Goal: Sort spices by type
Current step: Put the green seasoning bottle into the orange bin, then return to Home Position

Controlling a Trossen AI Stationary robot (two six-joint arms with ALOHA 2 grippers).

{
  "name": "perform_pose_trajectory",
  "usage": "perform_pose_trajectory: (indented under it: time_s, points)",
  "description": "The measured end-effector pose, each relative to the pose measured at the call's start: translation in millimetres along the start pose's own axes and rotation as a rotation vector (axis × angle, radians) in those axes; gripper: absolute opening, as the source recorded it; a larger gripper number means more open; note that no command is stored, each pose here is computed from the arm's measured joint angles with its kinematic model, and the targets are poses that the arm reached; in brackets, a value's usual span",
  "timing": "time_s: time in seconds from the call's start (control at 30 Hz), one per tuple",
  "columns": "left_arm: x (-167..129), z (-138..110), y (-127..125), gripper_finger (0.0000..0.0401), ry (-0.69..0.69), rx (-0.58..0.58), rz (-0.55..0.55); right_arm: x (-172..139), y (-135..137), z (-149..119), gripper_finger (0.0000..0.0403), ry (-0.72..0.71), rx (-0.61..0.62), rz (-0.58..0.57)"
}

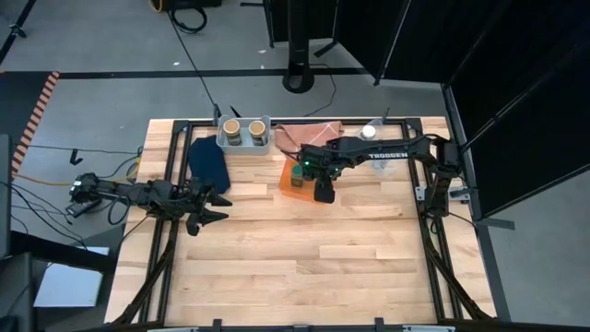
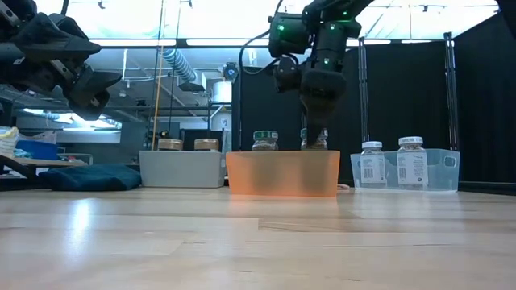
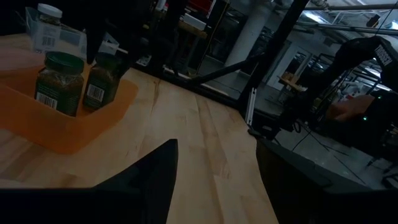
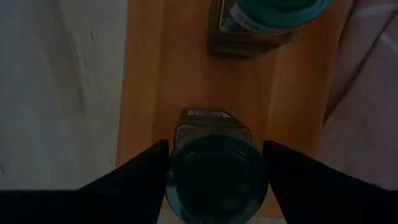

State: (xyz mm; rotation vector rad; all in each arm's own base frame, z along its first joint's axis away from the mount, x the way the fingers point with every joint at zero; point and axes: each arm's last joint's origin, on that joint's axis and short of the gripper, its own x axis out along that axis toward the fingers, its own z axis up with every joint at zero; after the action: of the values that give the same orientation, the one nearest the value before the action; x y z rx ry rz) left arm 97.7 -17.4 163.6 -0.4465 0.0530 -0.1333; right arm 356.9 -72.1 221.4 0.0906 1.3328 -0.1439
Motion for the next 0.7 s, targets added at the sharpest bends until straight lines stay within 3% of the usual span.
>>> perform_pose_trajectory:
  time_s: [0.43,0.7]
  points:
    - [0.0,0.2,-0.1,0.0224,-0.002,-0.002,0.000,-0.5,0.0,-0.5,0.0330,0.005,0.001,0.000]
    - [0.0,0.3,-0.1,0.0224,-0.003,-0.005,0.000,-15.3,-1.7,7.7,0.0346,-0.023,0.012,-0.031]
